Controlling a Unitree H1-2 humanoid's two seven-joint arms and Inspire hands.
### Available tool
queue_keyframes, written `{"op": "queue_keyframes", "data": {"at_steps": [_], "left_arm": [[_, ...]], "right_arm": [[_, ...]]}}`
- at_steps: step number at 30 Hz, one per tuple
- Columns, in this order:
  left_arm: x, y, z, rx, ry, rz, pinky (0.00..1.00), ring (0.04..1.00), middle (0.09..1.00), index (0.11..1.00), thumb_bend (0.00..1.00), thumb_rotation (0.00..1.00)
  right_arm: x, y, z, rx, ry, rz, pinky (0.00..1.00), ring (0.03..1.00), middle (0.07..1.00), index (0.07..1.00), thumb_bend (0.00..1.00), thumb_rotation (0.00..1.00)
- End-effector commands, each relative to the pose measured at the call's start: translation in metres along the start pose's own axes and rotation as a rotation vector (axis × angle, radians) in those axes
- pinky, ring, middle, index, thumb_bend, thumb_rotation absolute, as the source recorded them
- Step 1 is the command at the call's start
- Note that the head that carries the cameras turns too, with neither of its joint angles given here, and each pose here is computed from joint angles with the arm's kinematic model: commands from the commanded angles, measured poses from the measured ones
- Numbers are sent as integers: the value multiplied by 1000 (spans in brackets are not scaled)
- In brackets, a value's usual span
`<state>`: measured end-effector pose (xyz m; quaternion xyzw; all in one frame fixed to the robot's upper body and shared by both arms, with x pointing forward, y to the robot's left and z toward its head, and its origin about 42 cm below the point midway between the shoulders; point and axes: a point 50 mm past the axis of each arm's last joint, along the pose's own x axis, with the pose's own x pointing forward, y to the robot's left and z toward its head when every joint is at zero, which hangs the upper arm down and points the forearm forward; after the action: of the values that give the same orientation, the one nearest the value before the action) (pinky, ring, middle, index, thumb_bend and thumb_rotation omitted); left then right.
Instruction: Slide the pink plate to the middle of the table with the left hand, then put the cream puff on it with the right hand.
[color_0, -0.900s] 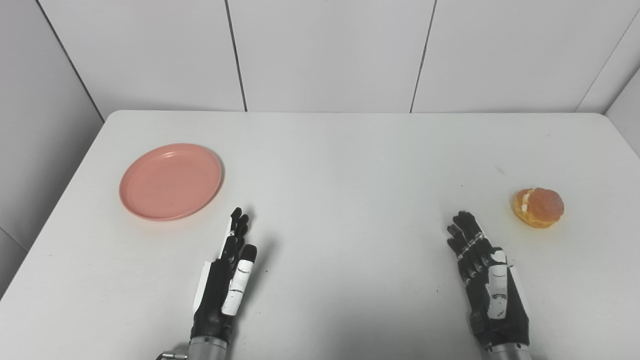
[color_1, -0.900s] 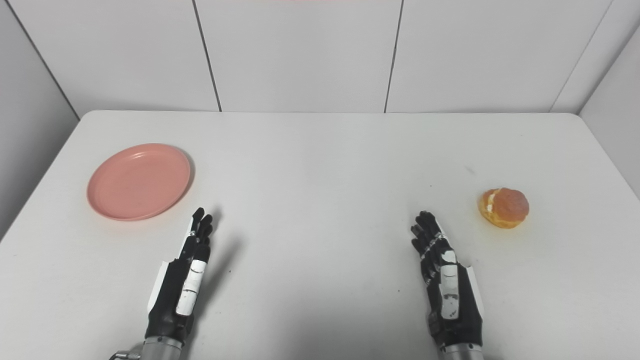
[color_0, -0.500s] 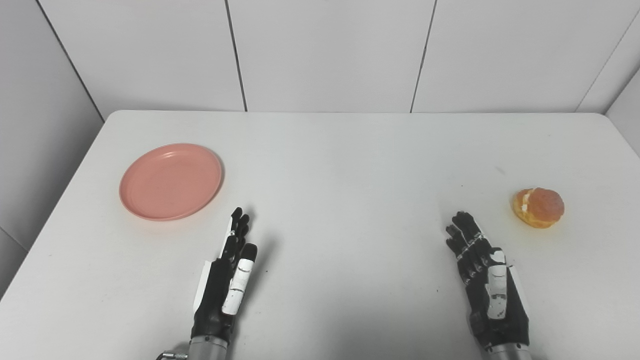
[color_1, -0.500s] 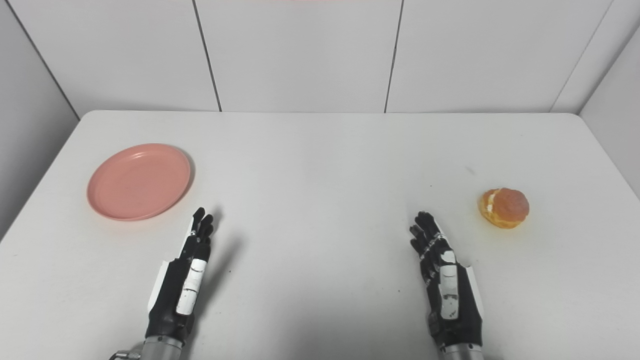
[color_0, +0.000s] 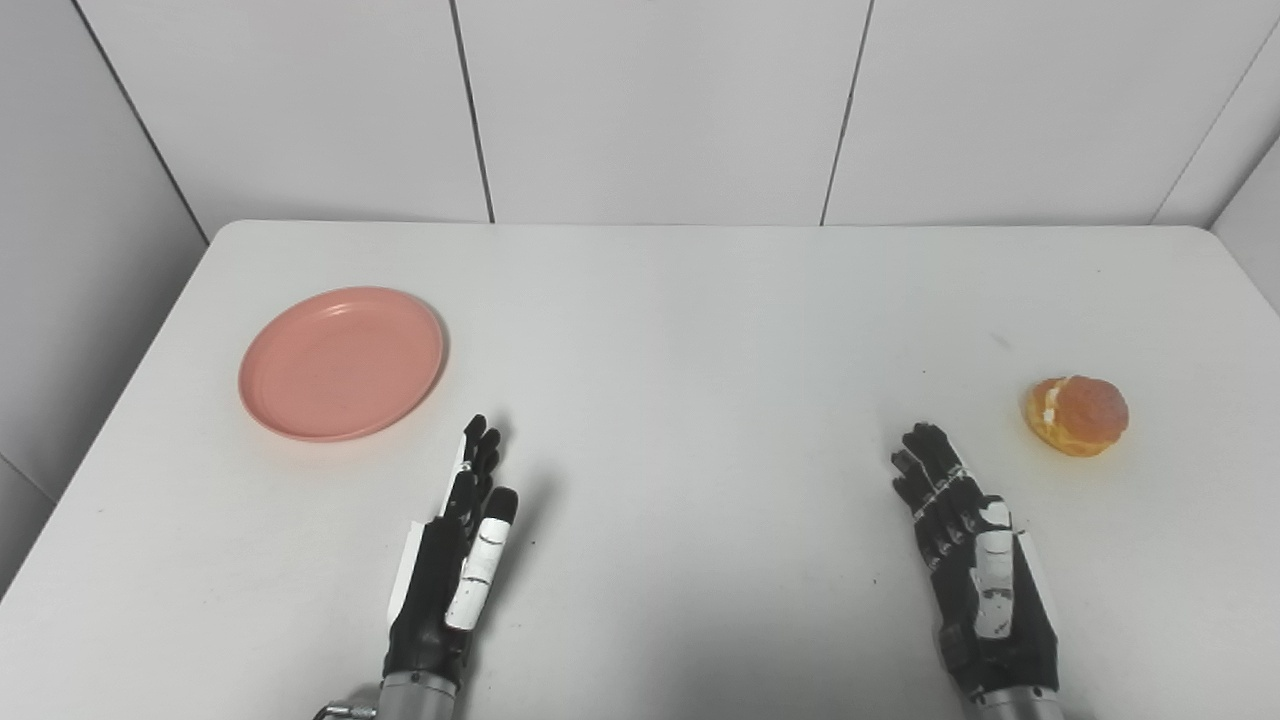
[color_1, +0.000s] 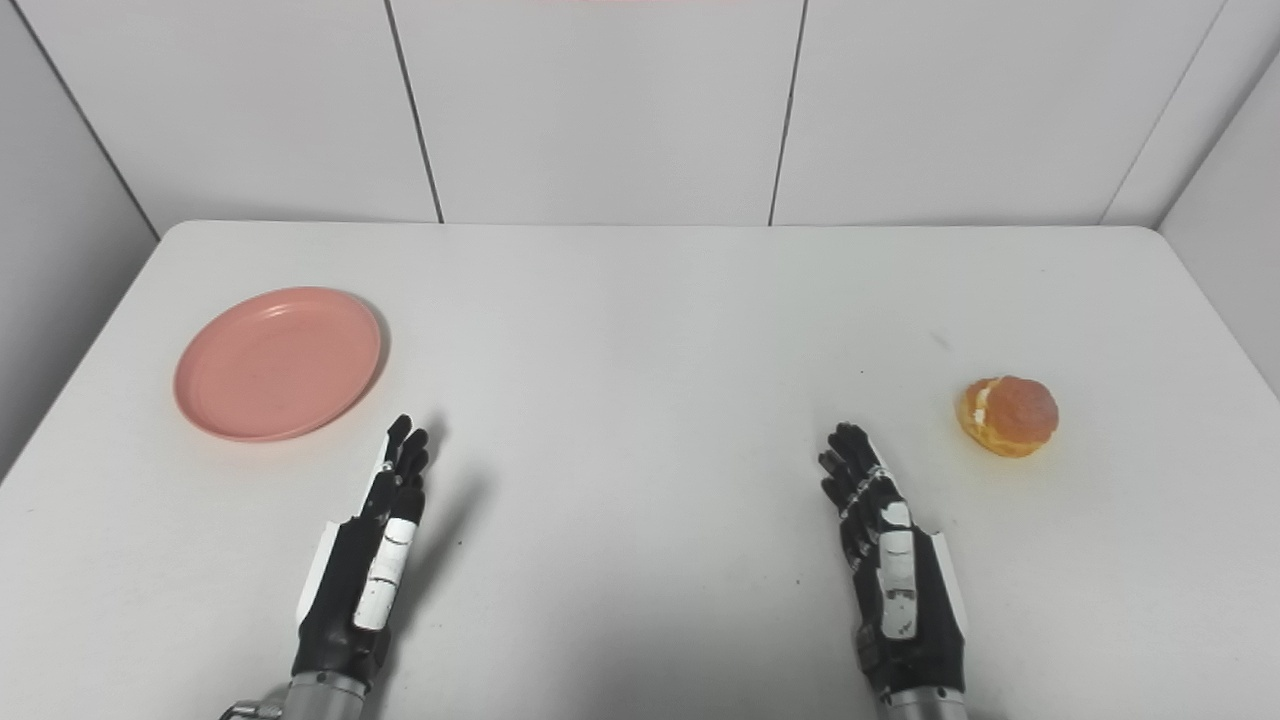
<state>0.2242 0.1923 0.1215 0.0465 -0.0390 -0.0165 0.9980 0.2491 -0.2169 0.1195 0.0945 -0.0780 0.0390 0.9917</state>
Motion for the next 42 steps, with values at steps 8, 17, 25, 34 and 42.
{"op": "queue_keyframes", "data": {"at_steps": [8, 17, 25, 34, 42], "left_arm": [[-21, -3, -10, 1, 76, -51, 1000, 1000, 1000, 1000, 820, 965], [-21, -3, -11, 0, 75, -53, 1000, 1000, 1000, 1000, 812, 965], [-19, -13, -19, 2, 86, -59, 1000, 1000, 1000, 1000, 824, 971], [-16, -37, -26, 18, 83, -51, 1000, 991, 1000, 1000, 775, 1000], [-17, -50, -30, 27, 90, -56, 985, 988, 1000, 1000, 793, 1000]], "right_arm": [[-1, -3, 0, 2, 37, -6, 965, 934, 929, 901, 904, 1000], [-1, -4, 0, -1, 39, -6, 967, 934, 927, 901, 898, 1000], [-2, -15, -7, -17, 44, 2, 975, 934, 930, 909, 888, 1000], [-3, -38, -19, -3, 64, -3, 970, 939, 933, 911, 901, 1000], [-7, -51, -30, -15, 75, 4, 984, 946, 939, 918, 900, 1000]]}}
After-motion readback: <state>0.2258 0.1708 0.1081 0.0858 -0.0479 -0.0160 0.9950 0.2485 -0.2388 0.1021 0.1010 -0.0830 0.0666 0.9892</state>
